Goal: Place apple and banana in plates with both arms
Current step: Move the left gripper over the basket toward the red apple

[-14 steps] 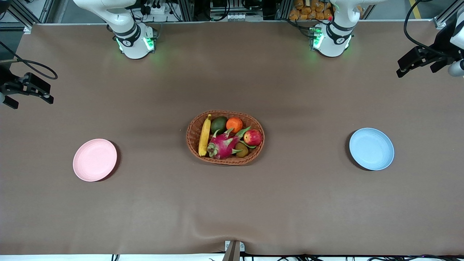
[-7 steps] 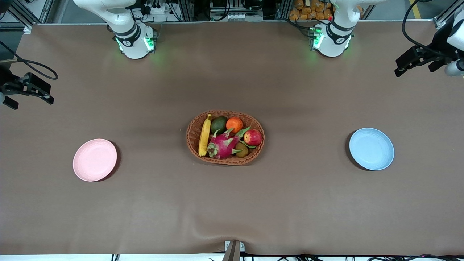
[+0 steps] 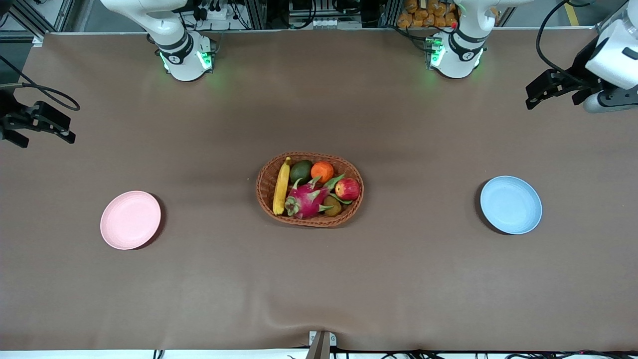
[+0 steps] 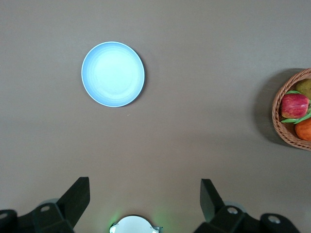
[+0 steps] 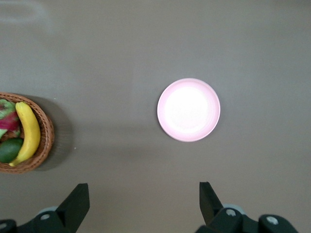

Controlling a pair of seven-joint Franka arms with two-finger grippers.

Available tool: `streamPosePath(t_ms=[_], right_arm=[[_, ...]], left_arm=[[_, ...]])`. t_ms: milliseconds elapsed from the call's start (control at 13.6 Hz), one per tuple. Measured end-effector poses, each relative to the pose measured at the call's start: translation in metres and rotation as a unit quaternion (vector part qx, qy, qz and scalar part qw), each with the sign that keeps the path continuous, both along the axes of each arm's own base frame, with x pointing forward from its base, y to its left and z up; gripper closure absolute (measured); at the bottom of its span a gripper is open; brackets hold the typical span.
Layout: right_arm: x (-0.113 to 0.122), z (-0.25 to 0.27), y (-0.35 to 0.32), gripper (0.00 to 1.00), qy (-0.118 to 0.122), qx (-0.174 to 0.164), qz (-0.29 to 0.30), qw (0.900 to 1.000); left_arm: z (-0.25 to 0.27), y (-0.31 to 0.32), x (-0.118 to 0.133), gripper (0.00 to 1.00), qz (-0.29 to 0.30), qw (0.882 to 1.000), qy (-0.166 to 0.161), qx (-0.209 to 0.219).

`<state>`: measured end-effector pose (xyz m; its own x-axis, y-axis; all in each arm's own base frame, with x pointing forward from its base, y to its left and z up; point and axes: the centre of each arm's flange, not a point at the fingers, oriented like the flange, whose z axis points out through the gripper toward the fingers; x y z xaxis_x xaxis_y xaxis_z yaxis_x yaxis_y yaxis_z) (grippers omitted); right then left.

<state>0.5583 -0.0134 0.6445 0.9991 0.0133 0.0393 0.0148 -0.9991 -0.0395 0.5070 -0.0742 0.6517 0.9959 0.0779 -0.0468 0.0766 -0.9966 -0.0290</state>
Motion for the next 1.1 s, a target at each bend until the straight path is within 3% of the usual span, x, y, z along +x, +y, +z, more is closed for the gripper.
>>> streamPosePath(t_ms=[807,1101], right_arm=[[-0.003,0.000,-0.012,0.00,0.009,0.008,-0.024,1.000],[-0.002,0.000,-0.011,0.00,0.007,0.008,-0.024,1.000]], left_arm=[[-0.038,-0.073,0.018,0.00,0.035,0.999,0.005,0.000],[-0.066,-0.124,0.033,0.00,0.062,0.998,-0.008,-0.026]])
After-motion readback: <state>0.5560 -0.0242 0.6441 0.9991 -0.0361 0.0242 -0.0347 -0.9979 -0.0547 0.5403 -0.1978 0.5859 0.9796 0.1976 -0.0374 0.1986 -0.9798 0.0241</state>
